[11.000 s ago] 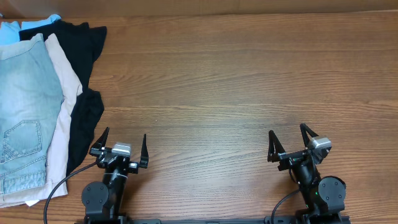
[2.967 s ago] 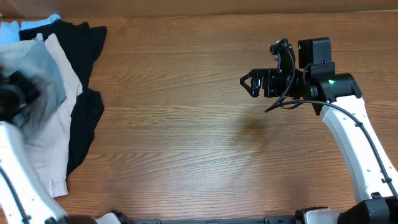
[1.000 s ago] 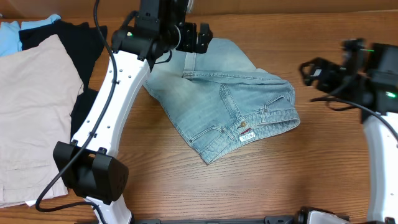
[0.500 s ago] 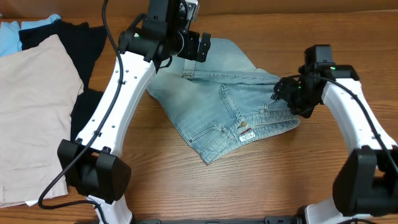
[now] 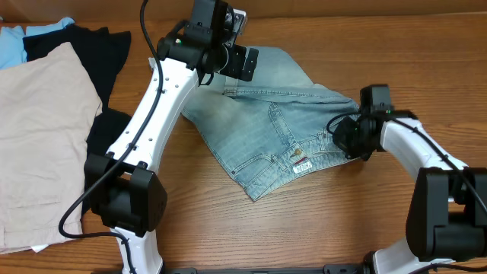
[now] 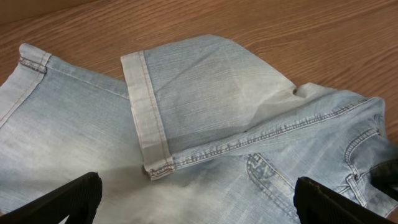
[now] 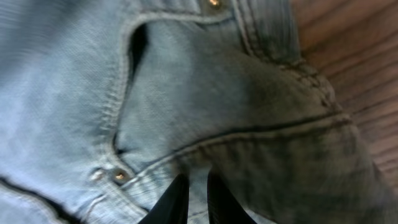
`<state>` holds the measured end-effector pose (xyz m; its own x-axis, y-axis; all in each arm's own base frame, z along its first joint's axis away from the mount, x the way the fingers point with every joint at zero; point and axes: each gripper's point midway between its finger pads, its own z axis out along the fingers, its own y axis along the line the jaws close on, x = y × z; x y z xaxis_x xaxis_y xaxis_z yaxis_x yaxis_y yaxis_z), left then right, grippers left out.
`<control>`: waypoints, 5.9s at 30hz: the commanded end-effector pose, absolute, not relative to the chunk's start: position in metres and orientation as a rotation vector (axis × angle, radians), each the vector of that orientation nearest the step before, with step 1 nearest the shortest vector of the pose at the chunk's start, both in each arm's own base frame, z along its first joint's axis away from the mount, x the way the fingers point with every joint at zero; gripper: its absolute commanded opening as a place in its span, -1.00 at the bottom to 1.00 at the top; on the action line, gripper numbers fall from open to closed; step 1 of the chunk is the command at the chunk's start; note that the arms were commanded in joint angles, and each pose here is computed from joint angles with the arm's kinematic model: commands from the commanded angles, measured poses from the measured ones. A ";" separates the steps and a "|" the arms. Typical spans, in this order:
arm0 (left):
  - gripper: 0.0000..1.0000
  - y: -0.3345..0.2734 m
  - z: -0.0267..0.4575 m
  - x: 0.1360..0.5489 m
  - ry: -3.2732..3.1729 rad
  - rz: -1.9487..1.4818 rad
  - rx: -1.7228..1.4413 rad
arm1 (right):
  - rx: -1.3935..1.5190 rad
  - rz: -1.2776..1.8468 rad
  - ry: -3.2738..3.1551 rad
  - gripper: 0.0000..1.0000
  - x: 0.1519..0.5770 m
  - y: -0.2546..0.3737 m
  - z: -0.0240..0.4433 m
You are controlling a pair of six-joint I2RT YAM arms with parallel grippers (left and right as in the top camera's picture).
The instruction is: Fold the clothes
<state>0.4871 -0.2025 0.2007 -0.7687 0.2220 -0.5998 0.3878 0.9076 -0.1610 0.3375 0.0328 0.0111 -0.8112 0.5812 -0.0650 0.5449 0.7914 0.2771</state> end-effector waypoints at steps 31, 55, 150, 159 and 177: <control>1.00 -0.237 0.103 0.458 2.530 -0.346 1.056 | 1.201 0.493 2.615 0.18 0.326 -0.145 0.060; 0.74 -0.345 0.045 0.443 2.133 -0.175 1.599 | 1.053 0.497 2.672 0.39 0.341 -0.140 0.129; 1.00 -0.171 0.233 0.566 2.320 -0.013 0.530 | 0.903 0.232 3.071 0.39 0.306 0.050 0.039; 1.00 -0.196 0.230 0.554 2.328 -0.119 0.598 | 1.163 0.105 3.110 0.40 0.253 0.036 -0.005; 0.99 -0.376 0.095 0.513 2.309 -0.455 0.995 | 1.259 0.389 2.971 0.44 0.267 0.016 0.013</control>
<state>0.5222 -0.3522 0.1363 -0.5668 0.4978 -0.6564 0.7010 0.7100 -0.0669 0.2614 0.0263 0.0070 -0.6725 0.6983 0.2450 0.7393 0.6494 0.1784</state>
